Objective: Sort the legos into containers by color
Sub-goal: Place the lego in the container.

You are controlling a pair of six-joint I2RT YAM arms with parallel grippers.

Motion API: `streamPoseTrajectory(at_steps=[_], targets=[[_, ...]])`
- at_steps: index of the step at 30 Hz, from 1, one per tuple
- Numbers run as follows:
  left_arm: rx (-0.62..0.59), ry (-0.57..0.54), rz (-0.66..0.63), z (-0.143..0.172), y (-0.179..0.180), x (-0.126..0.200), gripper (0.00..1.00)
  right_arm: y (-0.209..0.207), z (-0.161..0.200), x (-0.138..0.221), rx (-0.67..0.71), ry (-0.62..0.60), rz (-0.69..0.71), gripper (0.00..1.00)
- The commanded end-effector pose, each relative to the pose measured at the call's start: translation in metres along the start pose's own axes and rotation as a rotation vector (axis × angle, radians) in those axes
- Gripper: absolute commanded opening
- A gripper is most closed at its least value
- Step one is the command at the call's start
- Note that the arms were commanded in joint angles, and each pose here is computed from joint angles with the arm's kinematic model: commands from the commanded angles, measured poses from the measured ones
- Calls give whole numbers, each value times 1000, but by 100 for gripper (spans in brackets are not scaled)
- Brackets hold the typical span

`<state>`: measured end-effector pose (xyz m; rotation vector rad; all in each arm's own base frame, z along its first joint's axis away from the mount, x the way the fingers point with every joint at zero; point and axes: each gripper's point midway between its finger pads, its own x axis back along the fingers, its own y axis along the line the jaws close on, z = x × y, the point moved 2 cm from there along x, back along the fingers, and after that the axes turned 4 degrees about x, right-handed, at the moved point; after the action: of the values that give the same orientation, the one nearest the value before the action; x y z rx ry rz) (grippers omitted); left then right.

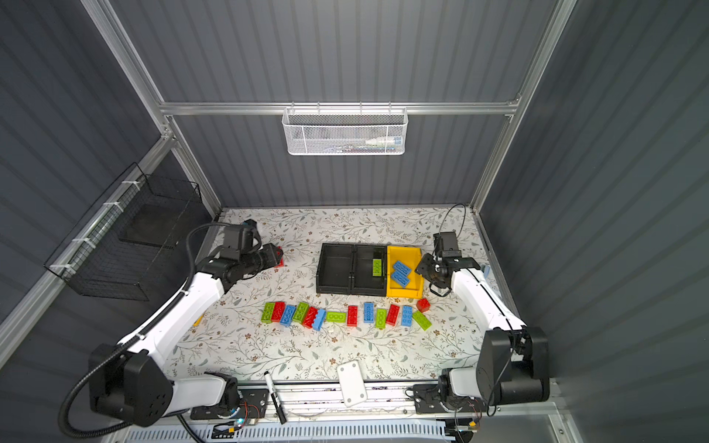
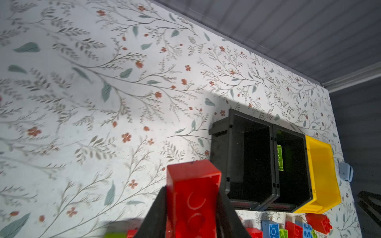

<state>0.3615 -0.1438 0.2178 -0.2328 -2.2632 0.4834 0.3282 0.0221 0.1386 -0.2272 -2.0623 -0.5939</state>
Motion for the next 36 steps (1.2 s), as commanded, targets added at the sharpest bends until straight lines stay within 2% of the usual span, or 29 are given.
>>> streamPoseTrajectory(at_steps=[1,7,11,15,23,31,36], targets=[[-130,36,-4,4,-30,-16,17,-24,17,3,-32,33,56,55],[-237,117,50,23,-77,-60,17,-49,38,6,-24,74,98,58],[-244,193,55,43,-83,-92,17,-54,49,7,-19,97,97,59],[-232,206,72,42,-92,-110,17,-54,63,2,-33,130,66,61],[-243,247,79,54,-97,-130,23,-57,74,-5,35,171,72,66],[-233,266,78,61,-94,-142,41,-48,86,-16,97,228,39,69],[-228,270,78,63,-94,-144,46,-47,90,-20,118,244,53,69]])
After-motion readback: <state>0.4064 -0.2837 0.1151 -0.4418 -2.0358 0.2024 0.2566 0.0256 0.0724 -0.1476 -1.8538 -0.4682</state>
